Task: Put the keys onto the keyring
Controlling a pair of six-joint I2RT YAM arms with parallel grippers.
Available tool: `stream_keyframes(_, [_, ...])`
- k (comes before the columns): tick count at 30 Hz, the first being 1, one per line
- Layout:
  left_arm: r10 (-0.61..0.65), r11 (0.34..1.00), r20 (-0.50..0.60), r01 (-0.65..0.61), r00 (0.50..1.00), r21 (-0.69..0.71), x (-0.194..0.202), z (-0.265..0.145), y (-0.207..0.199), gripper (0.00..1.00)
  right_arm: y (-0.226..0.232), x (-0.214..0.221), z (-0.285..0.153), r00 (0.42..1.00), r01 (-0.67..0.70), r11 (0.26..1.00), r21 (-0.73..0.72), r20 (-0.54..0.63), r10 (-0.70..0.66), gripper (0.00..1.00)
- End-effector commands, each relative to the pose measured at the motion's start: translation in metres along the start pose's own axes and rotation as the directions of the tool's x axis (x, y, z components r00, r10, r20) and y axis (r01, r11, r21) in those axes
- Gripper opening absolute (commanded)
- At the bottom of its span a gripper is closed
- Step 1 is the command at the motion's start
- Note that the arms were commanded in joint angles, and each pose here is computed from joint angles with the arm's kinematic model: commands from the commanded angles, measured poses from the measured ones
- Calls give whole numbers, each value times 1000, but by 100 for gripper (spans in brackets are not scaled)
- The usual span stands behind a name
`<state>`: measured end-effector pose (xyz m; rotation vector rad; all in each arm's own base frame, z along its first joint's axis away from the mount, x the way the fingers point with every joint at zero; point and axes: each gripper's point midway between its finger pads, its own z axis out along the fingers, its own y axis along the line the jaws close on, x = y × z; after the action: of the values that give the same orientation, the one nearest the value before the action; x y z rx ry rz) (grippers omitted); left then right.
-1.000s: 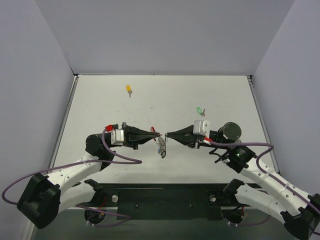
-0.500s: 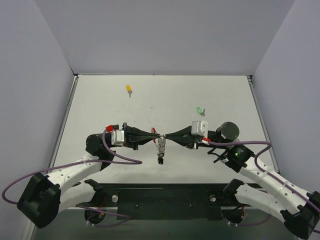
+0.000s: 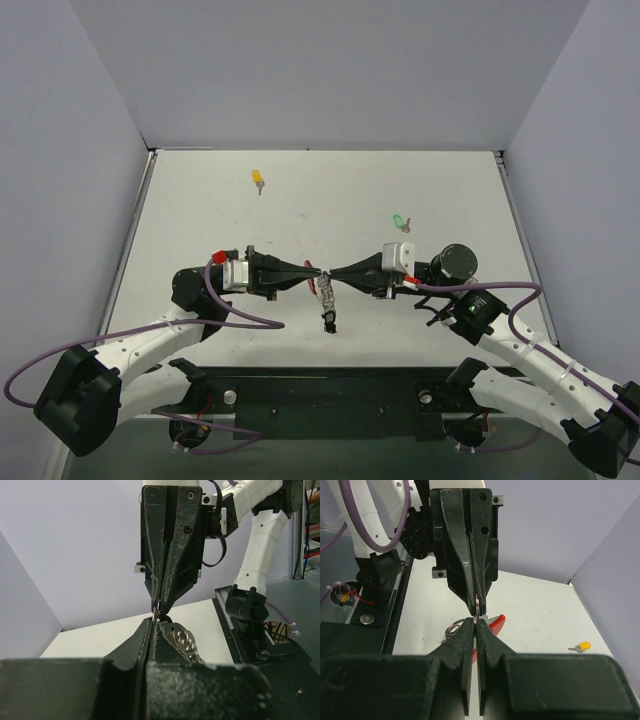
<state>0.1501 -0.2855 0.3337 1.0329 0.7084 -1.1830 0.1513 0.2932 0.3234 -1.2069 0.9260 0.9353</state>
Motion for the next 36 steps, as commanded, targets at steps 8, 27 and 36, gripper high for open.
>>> stream_keyframes(8, [91,995,58,-92,994,29,-30,7,-1,0,-1,-31,-3,993,74,997,-13,94,-72,0])
stream_keyframes(27, [81,996,59,-83,995,35,-29,9,-1,0,1,-29,-1,993,71,997,-19,96,-69,0])
stream_keyframes(36, [81,996,63,-83,995,37,-30,10,-1,0,2,-28,1,994,65,998,-23,95,-63,0])
